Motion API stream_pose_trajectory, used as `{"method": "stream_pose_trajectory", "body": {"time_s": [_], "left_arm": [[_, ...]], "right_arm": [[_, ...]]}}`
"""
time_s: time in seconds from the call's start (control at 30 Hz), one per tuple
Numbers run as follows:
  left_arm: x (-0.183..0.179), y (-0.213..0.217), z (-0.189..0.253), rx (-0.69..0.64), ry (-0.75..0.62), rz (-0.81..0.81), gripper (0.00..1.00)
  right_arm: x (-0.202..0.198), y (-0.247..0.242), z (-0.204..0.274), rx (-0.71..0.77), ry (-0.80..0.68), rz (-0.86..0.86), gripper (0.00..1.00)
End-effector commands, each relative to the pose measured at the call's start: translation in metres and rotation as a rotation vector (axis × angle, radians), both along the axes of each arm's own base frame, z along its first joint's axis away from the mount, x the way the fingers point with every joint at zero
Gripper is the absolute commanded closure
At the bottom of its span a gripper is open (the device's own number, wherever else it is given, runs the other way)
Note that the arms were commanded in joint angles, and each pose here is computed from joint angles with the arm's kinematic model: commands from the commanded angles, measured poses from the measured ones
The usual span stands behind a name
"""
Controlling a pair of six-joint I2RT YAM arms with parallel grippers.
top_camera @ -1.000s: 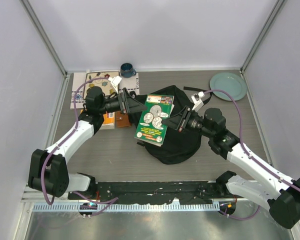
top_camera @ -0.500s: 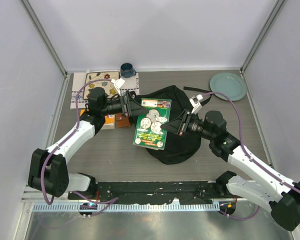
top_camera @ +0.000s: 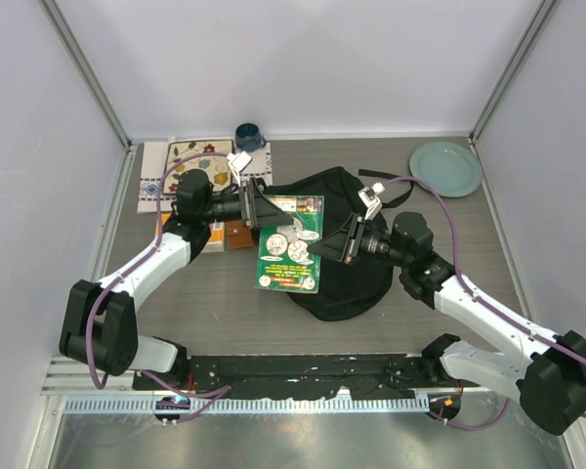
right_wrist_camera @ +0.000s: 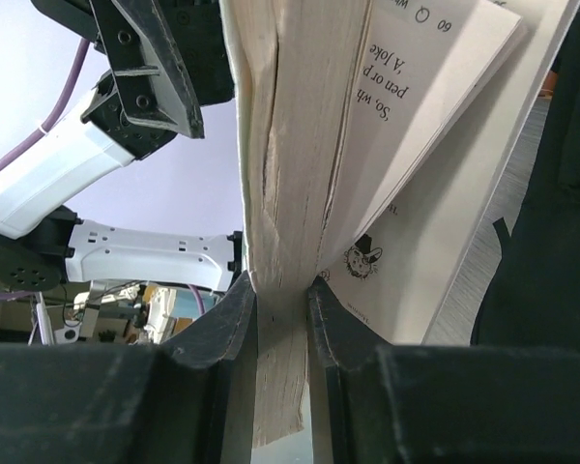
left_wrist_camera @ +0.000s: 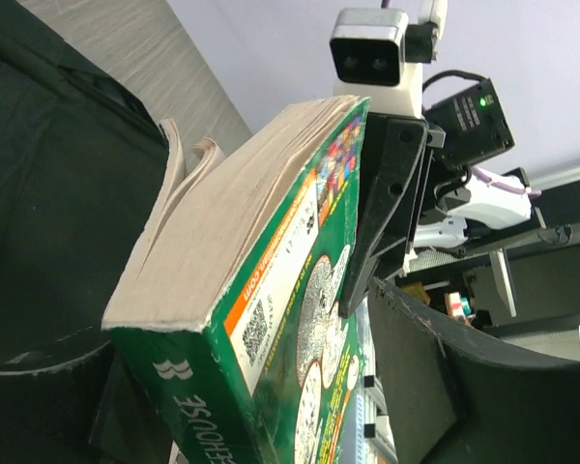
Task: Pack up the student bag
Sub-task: Pick up the book from the center of the board.
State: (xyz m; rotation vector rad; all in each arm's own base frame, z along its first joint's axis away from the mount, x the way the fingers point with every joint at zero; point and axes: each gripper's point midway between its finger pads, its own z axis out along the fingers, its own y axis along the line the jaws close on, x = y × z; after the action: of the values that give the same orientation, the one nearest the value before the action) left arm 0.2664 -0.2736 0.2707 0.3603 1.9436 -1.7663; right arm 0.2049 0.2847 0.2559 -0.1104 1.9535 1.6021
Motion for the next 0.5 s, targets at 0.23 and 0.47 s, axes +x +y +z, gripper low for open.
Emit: {"method": "stream_pose_trajectory", "body": {"time_s": [0.23,0.47], "left_arm": [[-0.023,-0.004,0.016,-0.043,-0.07,-0.11,0.69],[-0.011,-0.005,0.02,-0.049,-0.084,-0.032,1.0]], "right_arm": [[0.018,-0.008,0.025,0.012,-0.169,0.037,1.0],[0.053,-0.035,-0.002,-0.139,-0.095,-0.182,0.47]]}}
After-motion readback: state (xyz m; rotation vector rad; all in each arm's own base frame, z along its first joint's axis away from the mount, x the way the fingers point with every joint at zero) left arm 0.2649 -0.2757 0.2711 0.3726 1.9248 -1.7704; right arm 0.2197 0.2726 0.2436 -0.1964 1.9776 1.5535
